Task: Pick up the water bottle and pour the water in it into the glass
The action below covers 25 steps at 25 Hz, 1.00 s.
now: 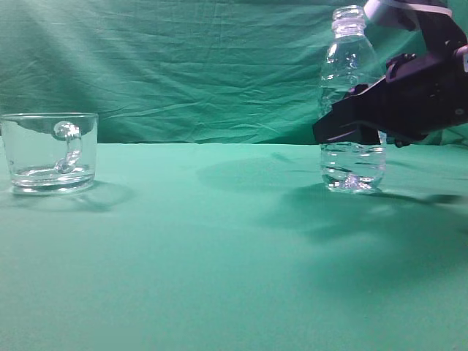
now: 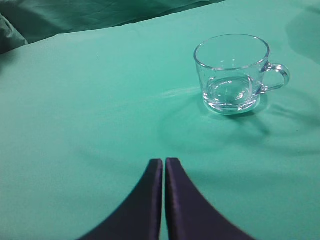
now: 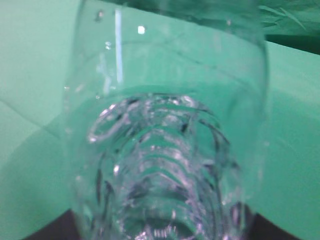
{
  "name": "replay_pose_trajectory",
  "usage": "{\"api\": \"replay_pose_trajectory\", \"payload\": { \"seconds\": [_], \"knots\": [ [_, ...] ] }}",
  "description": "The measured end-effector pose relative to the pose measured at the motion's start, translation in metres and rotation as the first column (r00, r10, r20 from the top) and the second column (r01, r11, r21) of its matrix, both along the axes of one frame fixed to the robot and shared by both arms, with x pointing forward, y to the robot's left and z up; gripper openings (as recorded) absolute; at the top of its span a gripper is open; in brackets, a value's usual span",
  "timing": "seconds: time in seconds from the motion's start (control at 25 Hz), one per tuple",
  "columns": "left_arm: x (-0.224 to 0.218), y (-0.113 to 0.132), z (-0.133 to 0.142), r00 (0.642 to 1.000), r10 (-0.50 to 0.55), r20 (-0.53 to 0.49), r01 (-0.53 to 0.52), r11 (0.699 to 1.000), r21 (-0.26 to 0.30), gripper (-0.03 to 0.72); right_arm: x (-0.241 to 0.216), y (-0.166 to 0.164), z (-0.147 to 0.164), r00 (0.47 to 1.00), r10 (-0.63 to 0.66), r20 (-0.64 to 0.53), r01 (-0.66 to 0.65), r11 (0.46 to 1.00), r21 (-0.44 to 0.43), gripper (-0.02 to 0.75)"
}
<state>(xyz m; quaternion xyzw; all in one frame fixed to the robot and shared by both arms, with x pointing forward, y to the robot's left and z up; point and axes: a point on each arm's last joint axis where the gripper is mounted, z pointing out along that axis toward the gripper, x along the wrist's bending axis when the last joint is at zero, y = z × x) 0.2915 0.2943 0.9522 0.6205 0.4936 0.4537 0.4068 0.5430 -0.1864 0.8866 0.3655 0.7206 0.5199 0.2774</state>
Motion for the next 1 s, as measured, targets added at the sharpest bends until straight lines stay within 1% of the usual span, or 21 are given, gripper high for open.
{"api": "replay_pose_trajectory", "payload": {
  "seconds": [0.16,0.2,0.28,0.4,0.44,0.48,0.6,0.64,0.68,0.84,1.0],
  "knots": [
    [0.000,0.000,0.000,1.000,0.000,0.000,0.000,1.000,0.000,0.000,-0.002,0.000,0.000,1.000,0.003,0.003,-0.003,1.000,0.006,0.308],
    [0.000,0.000,0.000,1.000,0.000,0.000,0.000,1.000,0.000,0.000,-0.003,-0.001,-0.001,1.000,0.000,0.001,0.000,1.000,0.009,0.366],
    [0.000,0.000,0.000,1.000,0.000,0.000,0.000,1.000,0.000,0.000,-0.005,-0.002,-0.001,1.000,-0.020,0.006,0.019,0.999,0.026,0.444],
    [0.000,0.000,0.000,1.000,0.000,0.000,0.000,1.000,0.000,0.000,-0.009,-0.006,0.001,0.998,-0.061,0.023,0.059,0.996,0.066,0.588],
    [0.000,0.000,0.000,1.000,0.000,0.000,0.000,1.000,0.000,0.000,-0.010,-0.007,0.002,0.997,-0.068,0.031,0.065,0.995,0.078,0.631],
    [0.000,0.000,0.000,1.000,0.000,0.000,0.000,1.000,0.000,0.000,-0.012,-0.008,0.003,0.997,-0.073,0.041,0.069,0.994,0.091,0.656],
    [0.000,0.000,0.000,1.000,0.000,0.000,0.000,1.000,0.000,0.000,-0.020,-0.010,0.002,0.996,-0.077,0.038,0.073,0.992,0.104,0.645],
    [0.000,0.000,0.000,1.000,0.000,0.000,0.000,1.000,0.000,0.000,-0.023,-0.010,0.000,0.997,-0.078,0.030,0.074,0.992,0.102,0.687],
    [0.000,0.000,0.000,1.000,0.000,0.000,0.000,1.000,0.000,0.000,-0.026,-0.011,0.000,0.997,-0.079,0.025,0.076,0.992,0.101,0.671],
    [0.000,0.000,0.000,1.000,0.000,0.000,0.000,1.000,0.000,0.000,-0.037,-0.015,0.003,0.996,-0.088,0.013,0.086,0.991,0.101,0.671],
    [0.000,0.000,0.000,1.000,0.000,0.000,0.000,1.000,0.000,0.000,-0.049,-0.021,0.009,0.992,-0.124,0.009,0.122,0.987,0.108,0.671]
  ]
}}
